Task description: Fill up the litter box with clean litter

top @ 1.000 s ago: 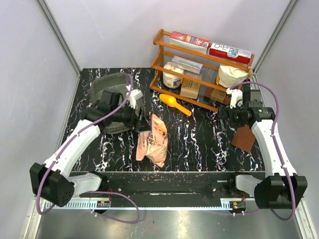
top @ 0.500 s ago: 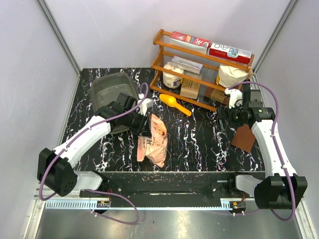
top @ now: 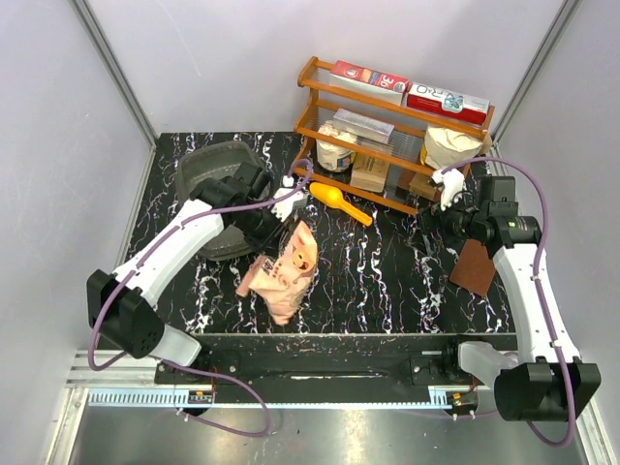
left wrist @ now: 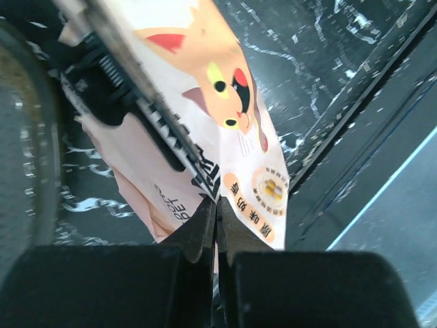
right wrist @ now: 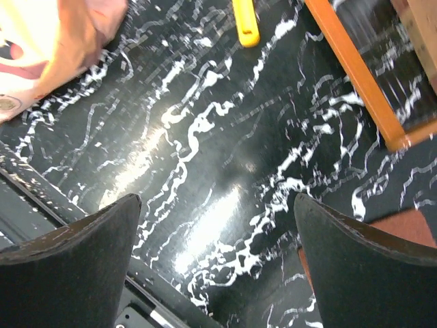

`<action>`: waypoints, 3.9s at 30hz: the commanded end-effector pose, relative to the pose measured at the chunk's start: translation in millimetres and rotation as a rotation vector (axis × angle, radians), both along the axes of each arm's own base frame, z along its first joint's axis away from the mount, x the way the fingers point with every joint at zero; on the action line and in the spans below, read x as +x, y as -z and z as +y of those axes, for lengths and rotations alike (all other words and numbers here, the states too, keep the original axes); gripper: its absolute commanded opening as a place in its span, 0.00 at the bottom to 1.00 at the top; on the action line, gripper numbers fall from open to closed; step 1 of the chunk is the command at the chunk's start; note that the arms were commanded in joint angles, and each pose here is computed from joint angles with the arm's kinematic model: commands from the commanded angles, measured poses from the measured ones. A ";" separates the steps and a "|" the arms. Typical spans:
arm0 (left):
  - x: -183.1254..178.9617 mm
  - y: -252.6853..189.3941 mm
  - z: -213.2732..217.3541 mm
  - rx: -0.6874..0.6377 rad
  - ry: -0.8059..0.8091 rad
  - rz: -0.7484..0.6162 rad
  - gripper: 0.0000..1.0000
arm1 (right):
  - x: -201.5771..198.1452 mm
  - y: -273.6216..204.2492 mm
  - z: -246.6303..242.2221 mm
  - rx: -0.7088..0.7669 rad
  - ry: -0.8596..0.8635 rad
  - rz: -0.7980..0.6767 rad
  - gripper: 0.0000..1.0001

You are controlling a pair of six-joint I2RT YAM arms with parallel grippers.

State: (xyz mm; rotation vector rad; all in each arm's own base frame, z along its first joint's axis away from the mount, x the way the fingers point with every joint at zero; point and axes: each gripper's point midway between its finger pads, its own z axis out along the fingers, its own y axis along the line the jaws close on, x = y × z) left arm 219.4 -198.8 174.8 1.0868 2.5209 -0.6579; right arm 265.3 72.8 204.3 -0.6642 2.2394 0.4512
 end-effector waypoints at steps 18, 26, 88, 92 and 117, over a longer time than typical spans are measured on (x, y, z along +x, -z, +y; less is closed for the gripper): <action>1.7 15.9 38.2 0.087 0.057 -0.205 0.62 | 45.5 -99.9 83.1 0.290 -0.224 -0.132 1.00; 4.8 23.9 46.6 0.094 0.012 -0.227 0.52 | 44.0 -67.6 123.7 0.122 -0.523 -0.165 0.99; 48.5 -52.2 120.1 -0.350 -0.658 -0.345 0.90 | 41.7 -8.7 322.9 0.246 -1.126 -0.205 0.77; 46.0 -46.3 122.1 -0.355 -0.677 -0.331 0.88 | 34.8 -6.3 329.2 0.256 -1.138 -0.185 0.69; 41.2 -33.9 129.1 -0.404 -0.729 -0.317 0.84 | 25.7 -13.1 340.2 0.290 -1.147 -0.168 0.06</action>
